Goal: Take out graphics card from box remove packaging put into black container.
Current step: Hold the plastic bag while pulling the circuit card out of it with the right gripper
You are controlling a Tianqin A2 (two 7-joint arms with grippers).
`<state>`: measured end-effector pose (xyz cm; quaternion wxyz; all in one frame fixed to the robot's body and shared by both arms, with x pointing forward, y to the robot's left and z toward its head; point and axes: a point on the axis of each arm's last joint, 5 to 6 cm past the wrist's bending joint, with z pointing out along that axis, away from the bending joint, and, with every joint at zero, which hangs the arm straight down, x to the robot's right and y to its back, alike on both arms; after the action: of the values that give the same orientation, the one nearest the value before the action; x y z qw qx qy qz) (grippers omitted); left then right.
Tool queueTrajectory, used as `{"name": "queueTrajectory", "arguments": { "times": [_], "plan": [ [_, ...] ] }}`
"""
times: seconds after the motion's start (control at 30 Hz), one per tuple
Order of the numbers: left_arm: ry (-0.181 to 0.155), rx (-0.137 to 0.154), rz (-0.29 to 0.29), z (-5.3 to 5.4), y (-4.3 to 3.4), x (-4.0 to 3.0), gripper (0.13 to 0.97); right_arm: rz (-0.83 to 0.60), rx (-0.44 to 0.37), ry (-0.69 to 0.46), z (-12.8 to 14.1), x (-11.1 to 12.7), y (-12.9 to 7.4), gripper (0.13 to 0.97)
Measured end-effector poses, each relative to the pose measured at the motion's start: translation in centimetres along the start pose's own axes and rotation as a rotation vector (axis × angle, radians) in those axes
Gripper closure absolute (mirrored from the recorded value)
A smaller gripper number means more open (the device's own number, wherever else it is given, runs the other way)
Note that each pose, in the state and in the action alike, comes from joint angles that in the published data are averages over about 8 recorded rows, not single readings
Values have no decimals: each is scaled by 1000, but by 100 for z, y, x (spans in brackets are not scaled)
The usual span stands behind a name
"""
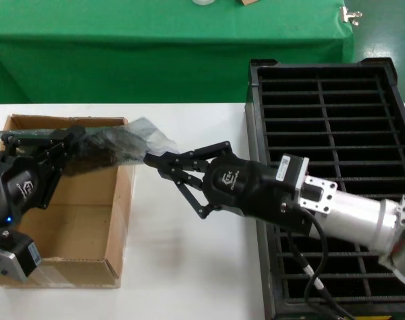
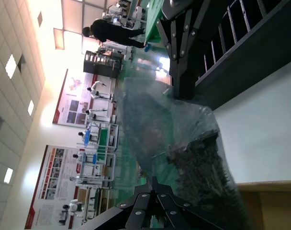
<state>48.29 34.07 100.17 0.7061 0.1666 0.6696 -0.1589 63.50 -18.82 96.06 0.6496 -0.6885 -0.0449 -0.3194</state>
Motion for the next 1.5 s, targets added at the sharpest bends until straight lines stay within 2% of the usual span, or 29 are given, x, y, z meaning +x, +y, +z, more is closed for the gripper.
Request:
{"name": "queueTrajectory", "arguments": {
  "times": [0.53, 1.0, 1.2, 1.5],
  "plan": [
    [0, 0, 0, 0, 0, 0, 958, -64, -34, -67, 122, 359, -17, 962],
    [0, 0, 0, 0, 0, 0, 958, -89, -40, -129, 107, 297, -26, 962],
    [0, 0, 0, 0, 0, 0, 958, -106, -45, -117, -5, 338, -59, 962],
    [0, 0, 0, 0, 0, 0, 958, -129, -56, -44, -301, 525, -149, 962]
  ]
}}
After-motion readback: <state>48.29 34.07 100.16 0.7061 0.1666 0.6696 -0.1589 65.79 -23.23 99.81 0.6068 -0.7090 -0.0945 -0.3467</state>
